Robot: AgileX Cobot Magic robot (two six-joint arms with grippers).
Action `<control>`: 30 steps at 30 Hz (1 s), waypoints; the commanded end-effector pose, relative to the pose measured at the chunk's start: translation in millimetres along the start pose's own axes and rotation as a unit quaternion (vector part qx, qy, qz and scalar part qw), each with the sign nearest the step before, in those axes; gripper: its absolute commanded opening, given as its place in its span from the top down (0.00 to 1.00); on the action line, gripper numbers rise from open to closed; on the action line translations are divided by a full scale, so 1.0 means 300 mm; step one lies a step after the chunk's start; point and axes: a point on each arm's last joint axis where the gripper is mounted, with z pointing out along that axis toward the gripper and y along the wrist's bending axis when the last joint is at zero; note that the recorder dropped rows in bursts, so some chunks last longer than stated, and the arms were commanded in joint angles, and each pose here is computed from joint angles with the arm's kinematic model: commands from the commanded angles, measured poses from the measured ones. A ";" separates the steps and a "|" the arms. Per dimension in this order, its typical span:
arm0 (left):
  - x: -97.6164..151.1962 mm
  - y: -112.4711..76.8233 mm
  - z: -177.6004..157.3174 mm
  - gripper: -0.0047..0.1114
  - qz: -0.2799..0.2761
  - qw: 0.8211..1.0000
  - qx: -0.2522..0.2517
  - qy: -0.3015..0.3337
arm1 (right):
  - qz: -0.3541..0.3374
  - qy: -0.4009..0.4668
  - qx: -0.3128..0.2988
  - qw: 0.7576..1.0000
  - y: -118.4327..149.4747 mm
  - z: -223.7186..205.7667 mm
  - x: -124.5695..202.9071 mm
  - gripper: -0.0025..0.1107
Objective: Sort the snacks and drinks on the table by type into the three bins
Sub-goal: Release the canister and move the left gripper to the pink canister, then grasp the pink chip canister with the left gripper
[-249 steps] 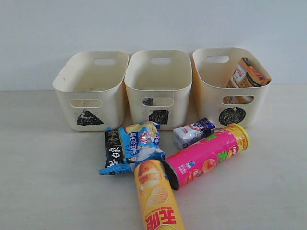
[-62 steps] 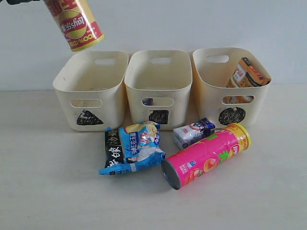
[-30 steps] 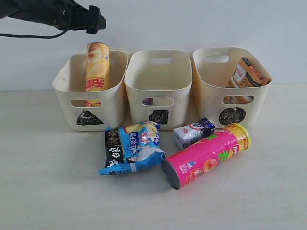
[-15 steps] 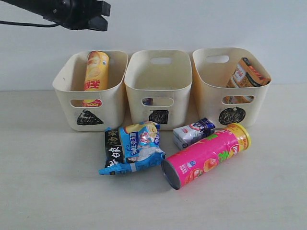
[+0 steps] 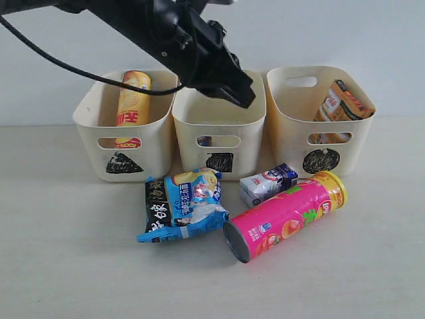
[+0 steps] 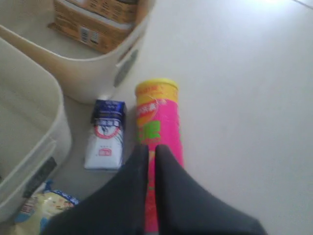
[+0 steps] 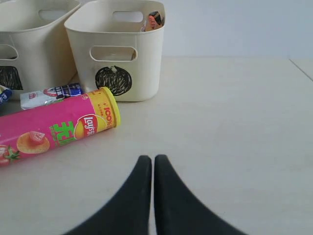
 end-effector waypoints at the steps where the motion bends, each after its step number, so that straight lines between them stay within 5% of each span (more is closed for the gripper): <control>1: 0.006 -0.125 0.036 0.92 0.061 0.995 0.000 0.078 | -0.001 -0.007 0.003 1.000 -0.001 -0.002 -0.004 0.98; 9: 0.026 -0.306 0.164 0.92 0.093 0.984 0.012 0.150 | -0.001 -0.007 0.003 1.000 -0.001 -0.002 -0.004 0.98; 11: 0.061 -0.323 0.251 0.83 0.091 0.979 0.007 0.181 | -0.001 -0.007 0.003 1.000 -0.001 -0.002 -0.004 0.98; 19: 0.148 -0.267 0.430 0.23 0.078 0.971 -0.046 0.220 | -0.001 -0.007 0.003 1.000 -0.001 -0.002 -0.004 0.98; 30: 0.181 -0.221 0.543 0.16 0.094 0.974 -0.084 0.188 | -0.001 -0.007 0.003 1.000 -0.001 -0.002 -0.004 0.98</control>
